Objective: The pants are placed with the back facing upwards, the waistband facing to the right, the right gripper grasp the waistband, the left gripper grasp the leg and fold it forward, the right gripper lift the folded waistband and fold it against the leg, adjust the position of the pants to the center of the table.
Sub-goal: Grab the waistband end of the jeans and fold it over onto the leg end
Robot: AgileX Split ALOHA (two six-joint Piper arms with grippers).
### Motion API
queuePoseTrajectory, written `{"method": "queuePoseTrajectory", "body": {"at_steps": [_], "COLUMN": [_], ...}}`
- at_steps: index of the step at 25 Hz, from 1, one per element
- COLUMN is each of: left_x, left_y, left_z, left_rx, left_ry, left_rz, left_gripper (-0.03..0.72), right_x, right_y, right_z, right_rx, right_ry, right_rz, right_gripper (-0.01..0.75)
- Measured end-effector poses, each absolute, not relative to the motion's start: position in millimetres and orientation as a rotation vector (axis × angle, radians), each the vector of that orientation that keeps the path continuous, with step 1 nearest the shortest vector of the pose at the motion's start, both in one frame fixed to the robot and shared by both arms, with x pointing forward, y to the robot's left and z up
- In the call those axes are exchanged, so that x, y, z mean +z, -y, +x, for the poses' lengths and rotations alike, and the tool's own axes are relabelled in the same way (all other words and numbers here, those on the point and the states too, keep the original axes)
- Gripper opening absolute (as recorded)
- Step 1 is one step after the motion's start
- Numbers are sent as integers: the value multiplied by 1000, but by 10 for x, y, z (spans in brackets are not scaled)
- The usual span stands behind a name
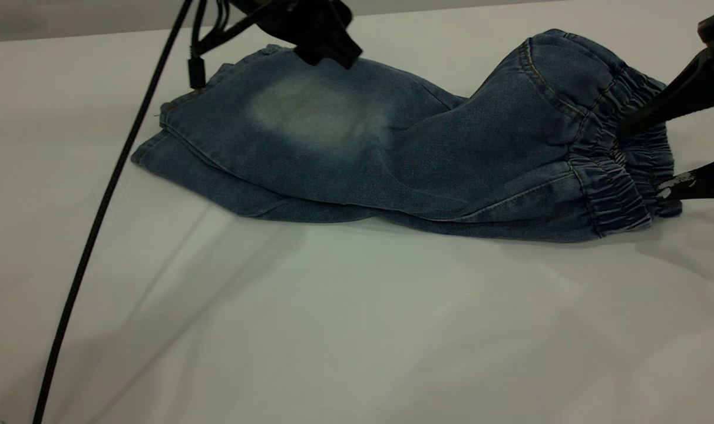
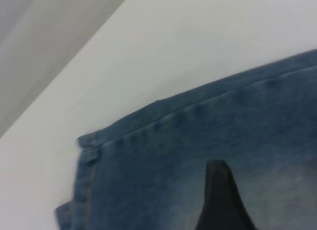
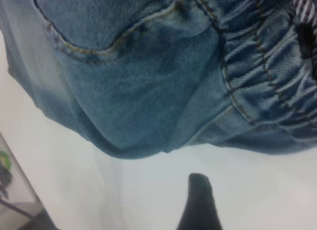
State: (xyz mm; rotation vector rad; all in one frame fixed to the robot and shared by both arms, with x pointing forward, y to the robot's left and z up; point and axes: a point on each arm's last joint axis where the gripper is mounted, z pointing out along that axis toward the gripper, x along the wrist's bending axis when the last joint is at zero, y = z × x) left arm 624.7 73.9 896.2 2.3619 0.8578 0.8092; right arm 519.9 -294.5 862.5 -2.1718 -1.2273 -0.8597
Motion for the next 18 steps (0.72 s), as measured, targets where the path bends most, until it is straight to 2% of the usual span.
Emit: {"method": "queuePoseTrajectory", "body": {"at_steps": [12, 14, 18], "left_x": [8965, 8965, 8965], "left_y": [-599, -599, -595], "left_z": [6154, 6154, 6153], "left_rx": [808, 808, 805], "left_ry": [-832, -831, -829], "left_rz": [2373, 2373, 2372], "left_gripper": [410, 410, 410], "right_x": [8661, 8642, 8528], "right_y": [2917, 2920, 2917], "right_z": [5207, 5194, 5153], "right_rx": [-1056, -1035, -935], "right_ry": [1684, 1700, 1612], "right_rz": [-1905, -1898, -1930], "right_gripper": [433, 451, 548]}}
